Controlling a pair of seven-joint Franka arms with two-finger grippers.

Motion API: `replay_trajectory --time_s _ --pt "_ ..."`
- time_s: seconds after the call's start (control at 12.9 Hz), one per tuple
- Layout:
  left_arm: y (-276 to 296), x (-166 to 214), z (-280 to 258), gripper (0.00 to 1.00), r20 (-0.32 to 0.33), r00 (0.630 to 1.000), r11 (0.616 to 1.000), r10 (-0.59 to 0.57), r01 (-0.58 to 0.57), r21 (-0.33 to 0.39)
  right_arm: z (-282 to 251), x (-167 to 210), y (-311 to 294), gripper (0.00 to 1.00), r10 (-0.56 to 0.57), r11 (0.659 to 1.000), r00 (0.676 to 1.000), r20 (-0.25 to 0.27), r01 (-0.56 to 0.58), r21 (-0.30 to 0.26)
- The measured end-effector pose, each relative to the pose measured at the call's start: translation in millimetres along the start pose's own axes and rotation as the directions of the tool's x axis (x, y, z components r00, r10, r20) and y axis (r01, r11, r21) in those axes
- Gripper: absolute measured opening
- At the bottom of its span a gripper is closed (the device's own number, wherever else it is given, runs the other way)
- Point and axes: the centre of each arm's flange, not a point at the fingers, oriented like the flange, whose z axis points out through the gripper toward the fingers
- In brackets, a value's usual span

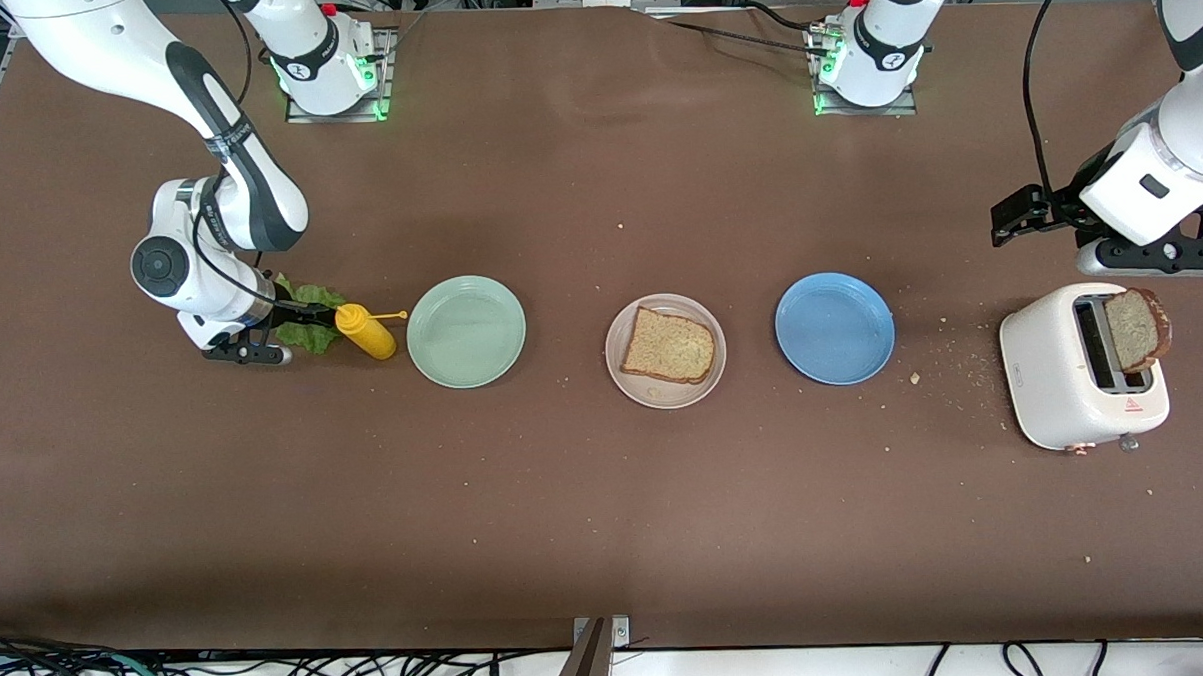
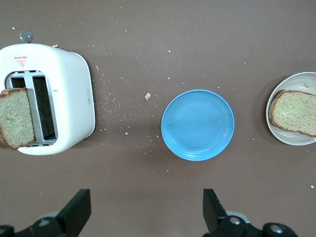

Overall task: Make sandwich in beige plate with both arms
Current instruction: 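Lower the right gripper onto the lettuce leaf and close on it, then lift the lettuce leaf with the right gripper over the beige plate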

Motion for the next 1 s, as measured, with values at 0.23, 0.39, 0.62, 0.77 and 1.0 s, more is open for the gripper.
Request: replay_trajectory --time_s 0.23,0.39,0.62,0.77,1.0 --pt "0.2 0.0 0.0 1.0 0.0 1.0 1.0 0.0 0.0 0.0 -1.2 1.0 0.0 0.61 -0.006 1.0 1.0 -0.005 0.006 0.001" --pt "0.3 0.0 0.0 1.0 0.0 1.0 1.0 0.001 -0.001 0.0 -2.7 1.4 -0.1 0.39 -0.006 1.0 1.0 -0.008 0.006 0.001" --pt "0.3 0.0 0.0 1.0 0.0 1.0 1.0 0.0 0.0 0.0 -3.2 1.6 0.5 0.25 -0.019 1.0 1.0 -0.01 0.019 0.0" --pt "0.3 0.0 0.0 1.0 0.0 1.0 1.0 0.0 0.0 0.0 -3.4 1.7 1.1 0.19 -0.031 1.0 0.999 -0.01 0.031 0.0" --pt "0.6 -0.1 0.0 1.0 0.0 1.0 1.0 0.001 -0.001 0.0 -5.1 2.2 0.5 0.09 -0.081 0.997 0.997 -0.014 0.081 -0.001"
